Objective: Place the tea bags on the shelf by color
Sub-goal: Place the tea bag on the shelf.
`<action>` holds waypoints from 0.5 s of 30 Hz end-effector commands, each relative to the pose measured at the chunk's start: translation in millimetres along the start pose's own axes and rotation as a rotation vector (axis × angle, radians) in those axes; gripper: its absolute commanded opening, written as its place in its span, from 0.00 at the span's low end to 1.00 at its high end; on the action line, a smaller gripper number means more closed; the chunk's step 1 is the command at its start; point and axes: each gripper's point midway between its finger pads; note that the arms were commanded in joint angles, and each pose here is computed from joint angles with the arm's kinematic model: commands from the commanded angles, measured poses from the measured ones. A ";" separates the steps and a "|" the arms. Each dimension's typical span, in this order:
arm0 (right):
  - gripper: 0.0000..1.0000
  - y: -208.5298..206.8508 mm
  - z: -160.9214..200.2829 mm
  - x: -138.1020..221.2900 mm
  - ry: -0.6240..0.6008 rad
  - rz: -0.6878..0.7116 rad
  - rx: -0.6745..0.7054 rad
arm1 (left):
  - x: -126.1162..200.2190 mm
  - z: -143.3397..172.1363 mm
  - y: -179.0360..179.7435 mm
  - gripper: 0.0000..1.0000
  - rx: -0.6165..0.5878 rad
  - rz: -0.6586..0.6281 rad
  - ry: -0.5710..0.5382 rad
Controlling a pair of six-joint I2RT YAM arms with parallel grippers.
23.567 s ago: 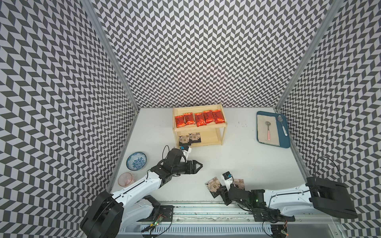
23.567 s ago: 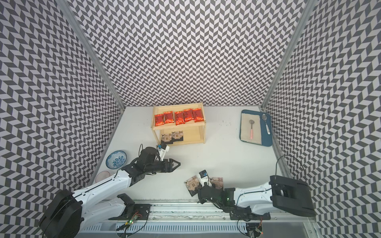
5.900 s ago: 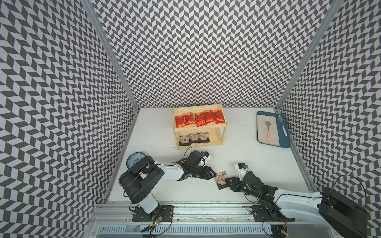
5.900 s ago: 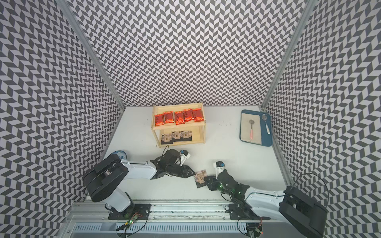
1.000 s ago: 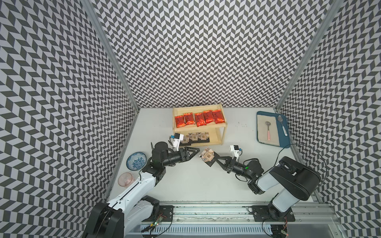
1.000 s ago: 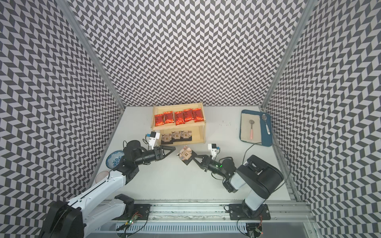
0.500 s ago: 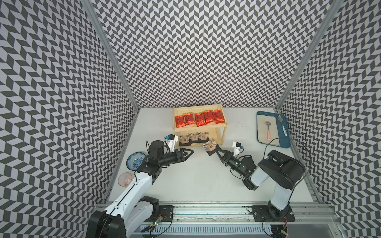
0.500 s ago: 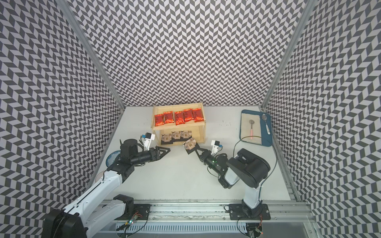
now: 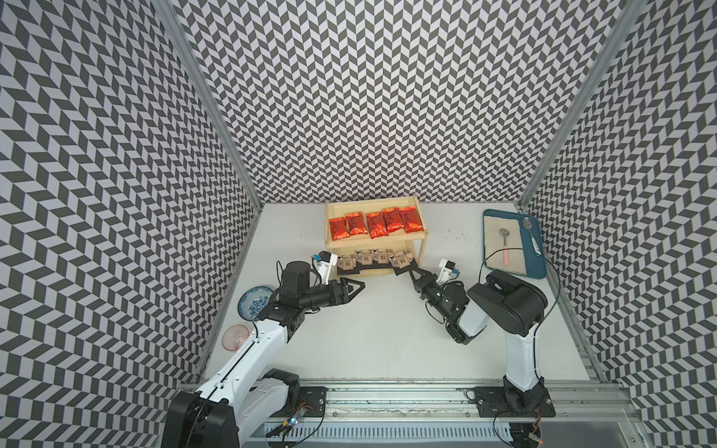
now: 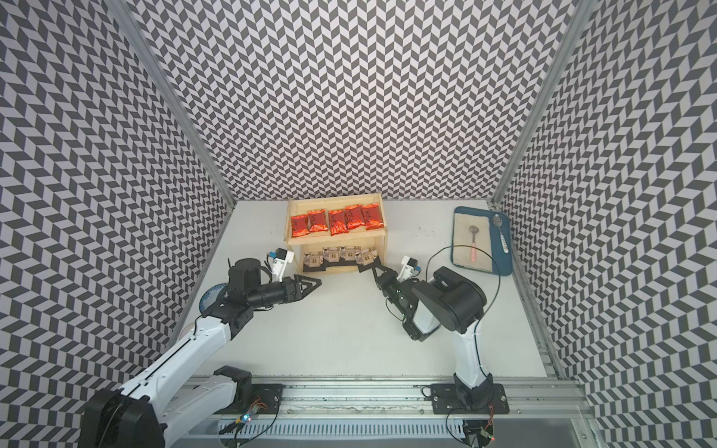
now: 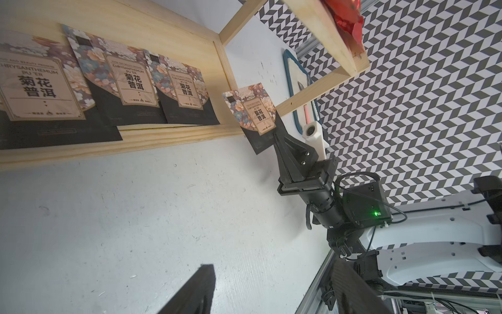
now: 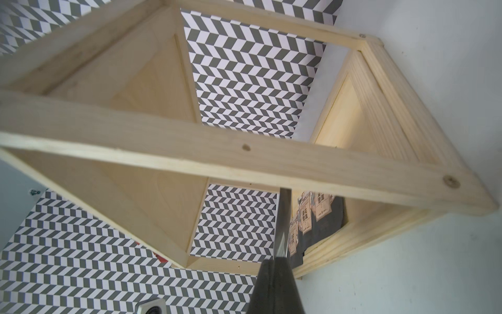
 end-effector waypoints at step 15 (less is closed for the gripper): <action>0.00 55.3 -23.0 -19.0 -0.105 -0.304 -0.036 | -1.8 -0.1 -5.7 0.72 -0.017 0.027 0.012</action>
Point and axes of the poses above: each gripper's point midway between its finger pads, its own x axis back along the fingers, its own y axis along the line the jaws close on, z = x × y, and after that the axes turned 4 degrees about -x, right-handed
